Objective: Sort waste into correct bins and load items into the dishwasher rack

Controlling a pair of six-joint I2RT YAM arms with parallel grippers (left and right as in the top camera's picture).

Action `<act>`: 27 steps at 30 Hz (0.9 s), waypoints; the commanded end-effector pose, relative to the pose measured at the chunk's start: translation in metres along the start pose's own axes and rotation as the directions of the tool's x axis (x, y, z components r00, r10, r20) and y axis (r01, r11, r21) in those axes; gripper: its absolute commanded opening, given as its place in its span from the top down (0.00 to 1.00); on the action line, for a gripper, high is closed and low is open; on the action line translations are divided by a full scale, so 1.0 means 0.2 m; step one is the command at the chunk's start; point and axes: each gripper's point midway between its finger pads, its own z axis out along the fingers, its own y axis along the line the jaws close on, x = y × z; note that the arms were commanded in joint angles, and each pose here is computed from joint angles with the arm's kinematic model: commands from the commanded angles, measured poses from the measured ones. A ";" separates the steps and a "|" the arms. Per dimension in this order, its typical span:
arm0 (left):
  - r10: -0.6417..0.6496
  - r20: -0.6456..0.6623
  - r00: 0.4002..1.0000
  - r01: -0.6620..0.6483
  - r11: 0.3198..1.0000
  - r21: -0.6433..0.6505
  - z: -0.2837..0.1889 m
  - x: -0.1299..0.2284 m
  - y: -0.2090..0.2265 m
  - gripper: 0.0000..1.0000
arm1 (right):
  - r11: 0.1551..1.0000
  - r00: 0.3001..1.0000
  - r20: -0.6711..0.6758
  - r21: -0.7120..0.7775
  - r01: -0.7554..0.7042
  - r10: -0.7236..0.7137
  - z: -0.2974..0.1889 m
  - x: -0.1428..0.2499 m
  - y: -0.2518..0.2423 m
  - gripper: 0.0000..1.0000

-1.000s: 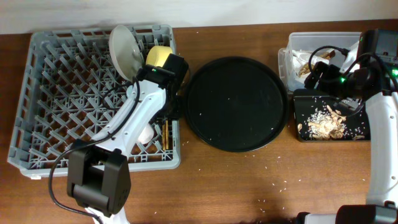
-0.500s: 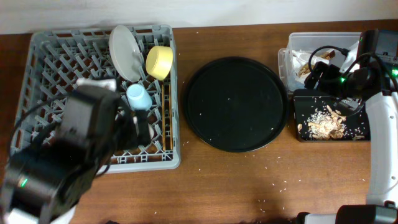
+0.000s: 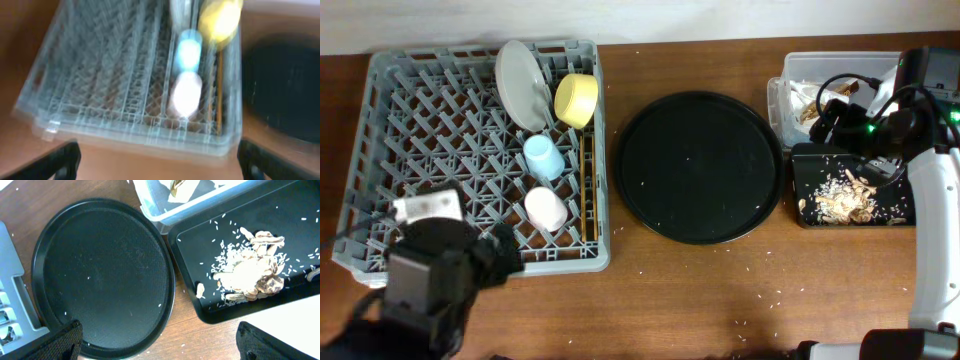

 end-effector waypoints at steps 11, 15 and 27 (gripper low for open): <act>0.025 0.589 0.808 -0.015 1.000 -0.021 0.72 0.30 0.12 0.01 | 1.000 1.000 0.002 0.010 -0.011 0.011 0.00 -0.01 -0.01 0.02; 0.032 0.610 0.792 -0.003 0.999 -0.049 0.77 0.40 0.16 0.01 | 1.000 1.000 0.002 0.010 -0.011 0.011 0.00 -0.01 -0.01 0.01; 0.100 0.612 0.785 -0.051 0.994 -0.097 0.72 0.47 0.20 0.01 | 1.000 1.000 0.002 0.010 -0.011 0.011 0.00 -0.01 -0.01 0.02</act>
